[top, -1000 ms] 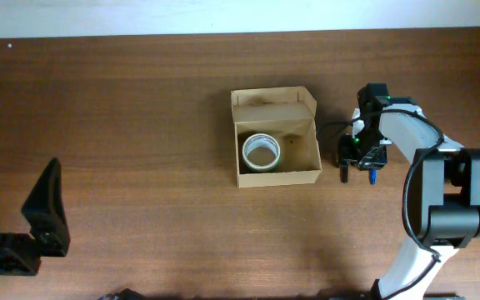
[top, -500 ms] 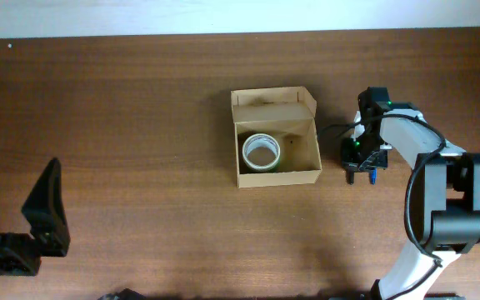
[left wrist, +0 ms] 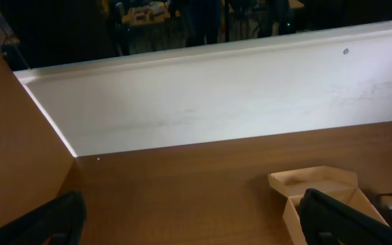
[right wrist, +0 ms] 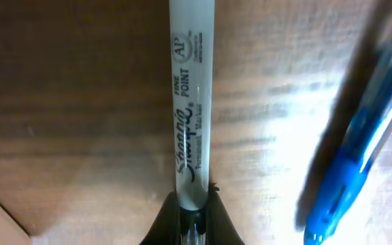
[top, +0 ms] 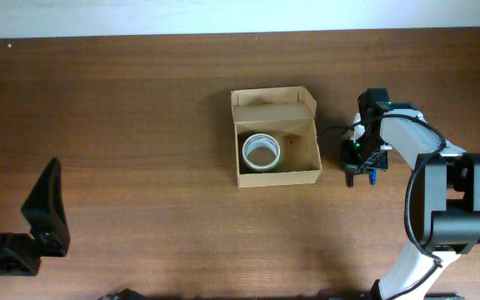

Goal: Pack container
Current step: 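Grasp the Sharpie marker with the right gripper and lift it, then carry the Sharpie over the box and lower it inside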

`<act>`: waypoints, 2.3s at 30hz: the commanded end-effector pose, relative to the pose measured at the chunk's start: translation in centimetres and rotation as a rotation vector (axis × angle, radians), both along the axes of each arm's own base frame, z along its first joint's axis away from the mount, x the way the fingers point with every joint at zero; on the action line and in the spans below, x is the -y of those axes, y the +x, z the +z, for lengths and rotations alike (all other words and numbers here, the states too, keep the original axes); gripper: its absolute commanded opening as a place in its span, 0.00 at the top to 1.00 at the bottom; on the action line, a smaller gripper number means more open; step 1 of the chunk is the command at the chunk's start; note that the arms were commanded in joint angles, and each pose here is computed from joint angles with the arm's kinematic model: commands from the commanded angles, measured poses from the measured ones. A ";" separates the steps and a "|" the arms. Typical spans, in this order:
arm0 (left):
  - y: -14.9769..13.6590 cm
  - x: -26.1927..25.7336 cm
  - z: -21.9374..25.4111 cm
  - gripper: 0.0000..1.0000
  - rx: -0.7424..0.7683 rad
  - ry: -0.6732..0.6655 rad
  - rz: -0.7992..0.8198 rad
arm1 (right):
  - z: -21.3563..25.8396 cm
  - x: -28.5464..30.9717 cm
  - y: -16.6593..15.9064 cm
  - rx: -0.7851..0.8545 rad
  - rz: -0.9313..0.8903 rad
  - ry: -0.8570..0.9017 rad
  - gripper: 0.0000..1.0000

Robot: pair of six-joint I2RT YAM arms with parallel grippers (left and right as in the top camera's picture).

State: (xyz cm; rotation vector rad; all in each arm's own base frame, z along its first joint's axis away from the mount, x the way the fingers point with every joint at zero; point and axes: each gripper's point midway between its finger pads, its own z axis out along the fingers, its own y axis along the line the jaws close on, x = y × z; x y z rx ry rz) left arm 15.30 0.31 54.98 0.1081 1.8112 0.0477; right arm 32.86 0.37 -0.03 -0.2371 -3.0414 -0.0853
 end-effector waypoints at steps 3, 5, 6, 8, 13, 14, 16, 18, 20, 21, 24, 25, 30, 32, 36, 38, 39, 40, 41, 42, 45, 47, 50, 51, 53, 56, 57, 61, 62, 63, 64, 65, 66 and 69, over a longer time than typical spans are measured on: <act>-0.1 -0.2 0.1 0.01 0.004 -0.013 0.010 | 6.0 -0.5 2.7 0.131 0.001 0.011 0.96; -0.1 -0.2 0.1 0.01 0.006 -0.014 0.010 | 8.9 -0.4 3.5 0.183 0.001 0.010 0.96; -0.1 -0.2 0.1 0.01 0.007 -0.014 0.010 | 10.2 -0.4 3.8 0.208 0.001 0.010 0.96; -0.1 -0.2 0.1 0.01 0.006 -0.014 0.010 | 13.3 -0.4 4.2 0.261 0.001 0.009 0.96; -0.1 -0.2 0.1 0.01 0.006 -0.014 0.010 | 19.2 -2.0 3.5 0.347 0.085 0.072 0.96; -0.1 -0.2 0.1 0.01 0.006 -0.014 0.010 | 20.1 -2.9 3.1 0.362 0.142 0.107 0.96; -0.1 -0.2 0.1 0.01 0.006 -0.014 0.010 | 21.4 -5.6 1.6 0.374 0.281 0.179 0.96; -0.1 -0.2 0.1 0.01 0.006 -0.014 0.010 | 21.7 -7.3 0.5 0.365 0.365 0.213 0.96; -0.1 -0.2 0.1 0.01 0.006 -0.014 0.010 | 21.8 -9.4 -0.5 0.351 0.462 0.256 0.96; -0.1 -0.2 0.1 0.01 0.006 -0.014 0.010 | 21.9 -10.4 -0.9 0.347 0.501 0.272 0.96; -0.1 -0.2 0.1 0.00 0.006 -0.014 0.010 | 22.1 -14.2 -2.0 0.358 0.652 0.310 0.96; -0.1 -0.2 0.1 0.01 0.006 -0.014 0.010 | 22.1 -15.0 -2.3 0.363 0.691 0.318 0.96; -0.1 -0.2 0.1 0.01 0.006 -0.013 0.011 | 22.1 -18.1 -3.4 0.383 0.856 0.336 0.96; -0.1 -0.4 0.1 0.01 0.007 -0.010 0.021 | 21.9 -18.7 -3.7 0.379 0.891 0.339 0.96; -0.1 -0.6 0.1 0.01 0.009 0.000 0.034 | 21.3 -19.0 -3.5 0.366 0.909 0.340 0.96; -0.1 -0.6 0.1 0.01 0.006 0.002 0.034 | 20.8 -19.1 -3.0 0.365 0.905 0.338 0.96; -0.1 -0.7 0.0 0.01 0.003 0.003 0.034 | 20.6 -19.2 -2.7 0.366 0.900 0.335 0.96; -0.1 -0.7 -0.1 0.00 -0.001 0.005 0.034 | 20.2 -19.2 -2.3 0.365 0.890 0.328 0.96; -0.2 -0.7 -0.2 0.01 -0.005 0.008 0.034 | 20.0 -19.2 -1.8 0.366 0.873 0.315 0.96; -0.2 -0.7 -0.4 0.00 -0.011 0.011 0.034 | 19.4 -19.1 -1.2 0.365 0.851 0.293 0.96; -0.3 -0.7 -0.6 0.00 -0.023 0.017 0.033 | 17.6 -18.5 1.0 0.361 0.771 0.210 0.96; -0.3 -0.7 -0.7 0.01 -0.024 0.018 0.034 | 16.6 -18.0 2.3 0.359 0.706 0.155 0.96; -0.3 -0.7 -0.8 0.01 -0.030 0.021 0.033 | 14.9 -17.1 4.3 0.361 0.581 0.068 0.96; -0.3 -0.7 -0.9 0.01 -0.032 0.022 0.033 | 14.4 -17.0 4.8 0.361 0.550 0.053 0.96; -0.3 -0.8 -0.9 0.01 -0.033 0.023 0.033 | 13.6 -16.8 5.5 0.358 0.490 0.030 0.96; -0.3 -0.8 -0.9 0.01 -0.033 0.023 0.034 | 12.2 -16.6 6.2 0.339 0.421 0.005 0.96; -0.3 -0.8 -0.9 0.01 -0.034 0.023 0.034 | 12.0 -16.4 6.3 0.335 0.403 -0.007 0.96; -0.3 -0.8 -0.9 0.01 -0.034 0.023 0.033 | 11.0 -16.2 6.4 0.313 0.338 -0.021 0.96; -0.3 -0.8 -0.9 0.01 -0.034 0.023 0.034 | 11.0 -16.1 6.4 0.312 0.311 -0.028 0.96; -0.3 -0.8 -0.9 0.01 -0.034 0.023 0.034 | 10.9 -16.0 6.4 0.309 0.292 -0.033 0.96; -0.3 -0.8 -0.9 0.01 -0.034 0.023 0.034 | 10.7 -16.0 6.4 0.306 0.272 -0.032 0.96; -0.3 -0.8 -0.9 0.01 -0.034 0.023 0.034 | 10.7 -16.0 6.4 0.305 0.252 -0.031 0.96; -0.3 -0.8 -0.9 0.00 -0.034 0.023 0.034 | 10.7 -16.0 6.5 0.304 0.230 -0.029 0.96; -0.3 -0.8 -0.9 0.01 -0.034 0.023 0.033 | 10.7 -16.1 6.5 0.307 0.197 -0.026 0.96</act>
